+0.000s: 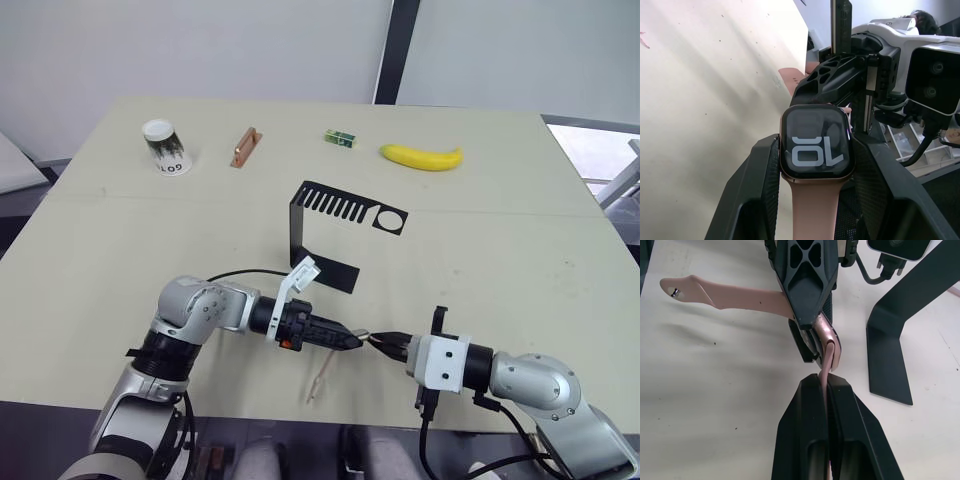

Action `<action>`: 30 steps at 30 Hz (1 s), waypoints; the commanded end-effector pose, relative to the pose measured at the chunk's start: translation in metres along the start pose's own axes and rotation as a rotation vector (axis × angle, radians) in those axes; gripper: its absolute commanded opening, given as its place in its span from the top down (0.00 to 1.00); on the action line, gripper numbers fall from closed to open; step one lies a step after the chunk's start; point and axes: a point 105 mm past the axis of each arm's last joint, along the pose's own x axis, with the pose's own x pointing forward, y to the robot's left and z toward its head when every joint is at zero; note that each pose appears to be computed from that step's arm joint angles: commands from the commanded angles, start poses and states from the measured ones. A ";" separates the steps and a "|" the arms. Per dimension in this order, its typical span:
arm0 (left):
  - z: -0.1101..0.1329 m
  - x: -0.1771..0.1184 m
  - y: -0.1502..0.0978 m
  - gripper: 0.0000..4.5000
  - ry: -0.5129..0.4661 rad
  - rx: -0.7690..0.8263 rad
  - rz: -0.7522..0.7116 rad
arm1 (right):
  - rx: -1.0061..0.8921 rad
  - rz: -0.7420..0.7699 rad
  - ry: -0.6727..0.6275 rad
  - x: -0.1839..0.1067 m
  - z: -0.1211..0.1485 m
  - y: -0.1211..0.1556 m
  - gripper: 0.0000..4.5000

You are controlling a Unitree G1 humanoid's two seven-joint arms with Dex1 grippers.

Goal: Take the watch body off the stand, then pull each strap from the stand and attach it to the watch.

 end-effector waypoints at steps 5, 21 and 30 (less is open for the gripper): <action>-0.003 0.022 -0.025 0.64 0.059 0.063 -0.138 | -0.062 0.005 -0.086 0.005 0.021 0.000 1.00; -0.006 0.023 -0.025 0.64 0.079 0.070 -0.136 | -0.075 0.012 -0.082 0.007 0.019 0.001 1.00; -0.006 0.023 -0.024 0.64 0.084 0.073 -0.132 | -0.087 0.015 -0.091 0.008 0.022 0.001 1.00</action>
